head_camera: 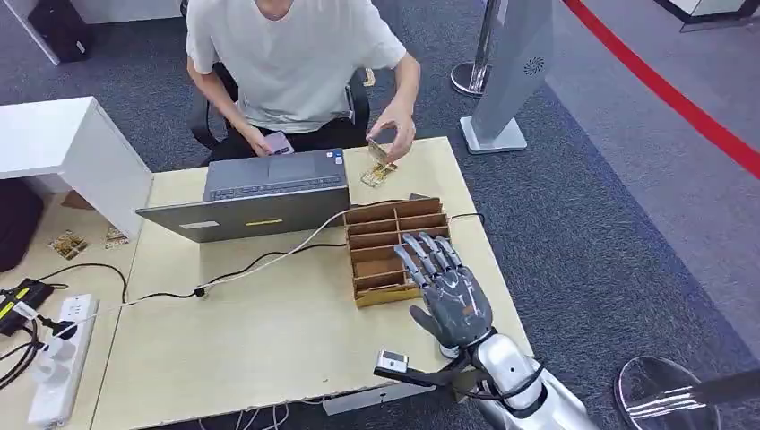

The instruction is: Pass the card to the sensor for recognition and then transmit it.

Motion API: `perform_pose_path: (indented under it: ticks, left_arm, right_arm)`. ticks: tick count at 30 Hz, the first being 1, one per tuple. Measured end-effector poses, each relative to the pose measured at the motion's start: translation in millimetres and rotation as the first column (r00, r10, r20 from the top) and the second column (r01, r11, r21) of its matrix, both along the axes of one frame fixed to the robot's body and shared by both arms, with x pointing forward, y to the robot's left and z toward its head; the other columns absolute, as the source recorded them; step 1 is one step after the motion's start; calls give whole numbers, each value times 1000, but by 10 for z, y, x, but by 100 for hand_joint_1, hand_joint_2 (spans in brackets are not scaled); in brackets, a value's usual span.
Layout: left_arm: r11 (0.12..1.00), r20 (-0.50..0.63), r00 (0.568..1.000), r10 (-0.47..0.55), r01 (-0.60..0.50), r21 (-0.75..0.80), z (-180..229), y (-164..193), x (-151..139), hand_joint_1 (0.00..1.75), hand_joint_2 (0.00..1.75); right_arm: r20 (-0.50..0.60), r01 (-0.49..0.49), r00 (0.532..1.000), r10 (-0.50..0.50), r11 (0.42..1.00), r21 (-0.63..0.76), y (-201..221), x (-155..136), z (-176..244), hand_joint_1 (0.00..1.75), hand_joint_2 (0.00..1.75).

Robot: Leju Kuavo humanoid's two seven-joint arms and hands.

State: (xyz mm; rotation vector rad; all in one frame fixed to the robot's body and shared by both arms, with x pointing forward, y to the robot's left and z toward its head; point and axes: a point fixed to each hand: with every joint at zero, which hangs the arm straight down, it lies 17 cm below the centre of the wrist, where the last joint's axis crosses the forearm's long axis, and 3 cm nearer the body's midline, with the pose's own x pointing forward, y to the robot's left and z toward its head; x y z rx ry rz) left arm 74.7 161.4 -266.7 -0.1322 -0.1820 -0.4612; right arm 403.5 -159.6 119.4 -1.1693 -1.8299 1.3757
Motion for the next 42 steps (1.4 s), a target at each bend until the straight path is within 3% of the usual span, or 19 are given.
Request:
perform_pose_path:
  ticks: [10, 42]
  left_arm:
    - [1000, 0, 1000, -21, 21, 3, 3, 1, 14, 0, 175]
    - [1000, -10, 999, -30, 31, 8, 1, 9, 5, 0, 175]
  right_arm:
    - [-37, -16, 999, 18, 999, 40, 213, 11, -69, 0, 175]
    - [-106, 23, 994, -16, 998, 64, 119, 3, -280, 0, 175]
